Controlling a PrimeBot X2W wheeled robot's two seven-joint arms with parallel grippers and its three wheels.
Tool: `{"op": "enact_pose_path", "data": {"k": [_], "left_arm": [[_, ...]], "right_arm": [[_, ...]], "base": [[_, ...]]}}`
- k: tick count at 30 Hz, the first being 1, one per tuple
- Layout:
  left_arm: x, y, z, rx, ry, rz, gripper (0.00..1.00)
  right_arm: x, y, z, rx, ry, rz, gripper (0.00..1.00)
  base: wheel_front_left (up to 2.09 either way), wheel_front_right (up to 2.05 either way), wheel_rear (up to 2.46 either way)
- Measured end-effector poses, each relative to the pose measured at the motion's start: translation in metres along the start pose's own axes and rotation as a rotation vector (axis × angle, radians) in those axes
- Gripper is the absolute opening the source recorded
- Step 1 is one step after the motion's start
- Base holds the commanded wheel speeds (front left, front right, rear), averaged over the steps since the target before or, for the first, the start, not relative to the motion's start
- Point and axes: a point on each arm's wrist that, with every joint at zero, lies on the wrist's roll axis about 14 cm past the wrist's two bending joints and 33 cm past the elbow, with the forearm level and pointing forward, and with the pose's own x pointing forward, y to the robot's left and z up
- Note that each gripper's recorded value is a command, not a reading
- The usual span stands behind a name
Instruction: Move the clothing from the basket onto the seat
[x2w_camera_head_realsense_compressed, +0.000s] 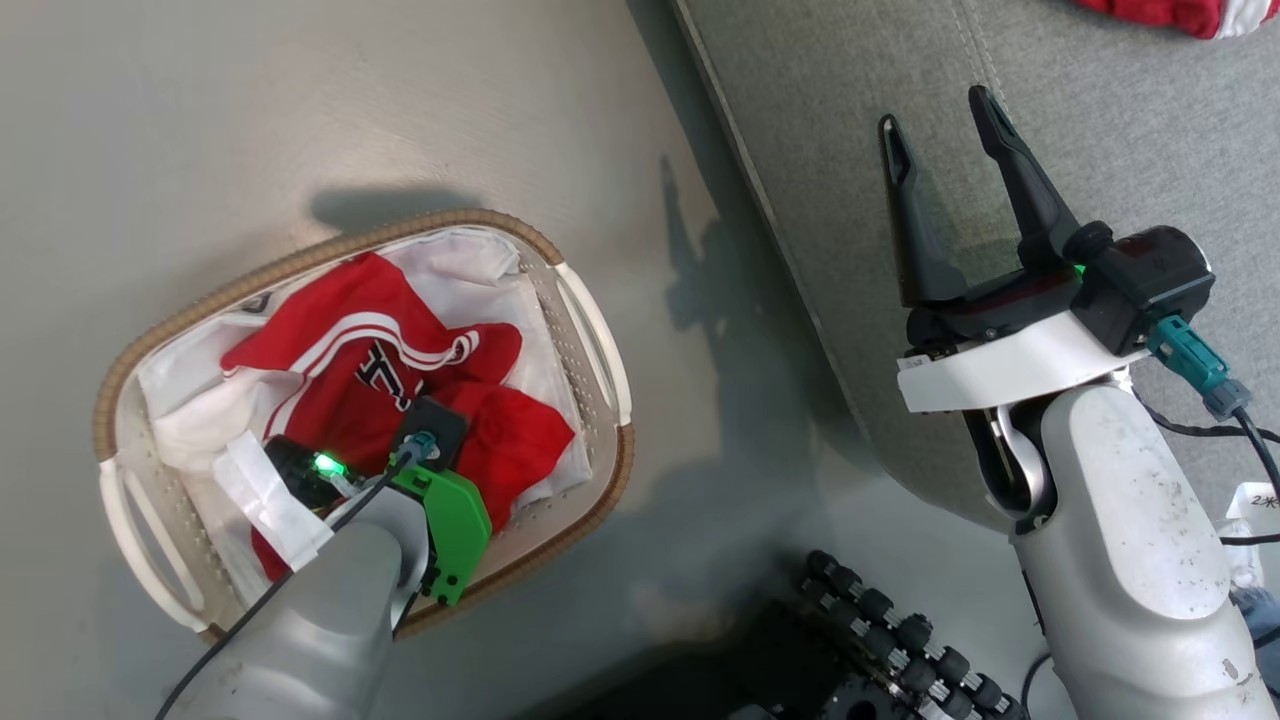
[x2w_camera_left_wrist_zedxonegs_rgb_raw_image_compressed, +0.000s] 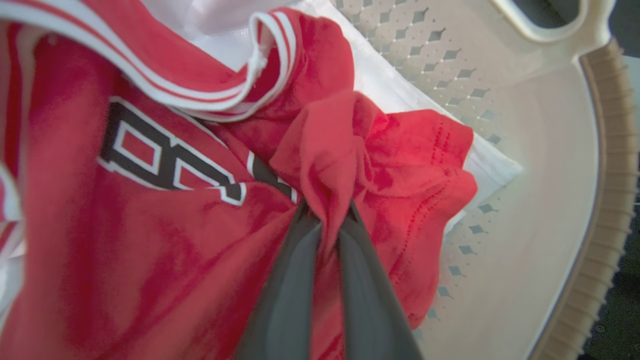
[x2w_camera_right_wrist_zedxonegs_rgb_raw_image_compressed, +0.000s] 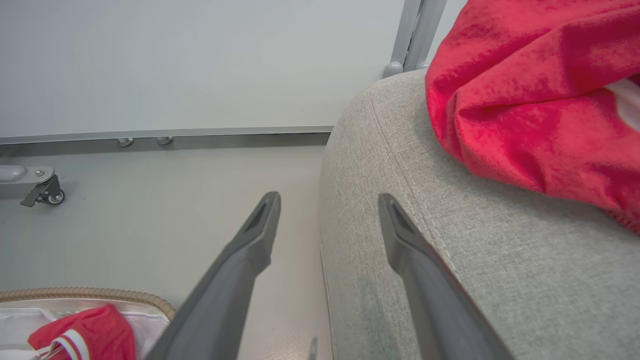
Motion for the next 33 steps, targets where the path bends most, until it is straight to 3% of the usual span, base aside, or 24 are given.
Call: {"op": "enact_pose_path", "data": {"k": [9, 17, 29, 33], "left_arm": [[-0.034, -0.007, 0.032, -0.008, -0.12, 0.043, 0.0], [-0.088, -0.006, 0.101, 0.007, -0.384, 0.106, 0.0], [-0.229, 0.001, 0.218, 0.376, -0.754, 0.298, 0.0], [-0.278, -0.012, 0.255, 0.519, -0.848, 0.348, 0.0]], "right_arm": [[-0.011, 0.001, 0.018, -0.026, -0.027, -0.003, 1.0], [-0.031, 0.003, 0.036, -0.03, -0.055, -0.013, 1.0], [-0.066, 0.029, 0.066, -0.014, -0.116, 0.045, 1.0], [-0.076, 0.04, 0.083, -0.014, -0.161, 0.073, 1.0]], "base": [[0.0, 0.0, 0.0], [0.0, 0.0, 0.0], [0.0, 0.0, 0.0], [0.0, 0.0, 0.0]]}}
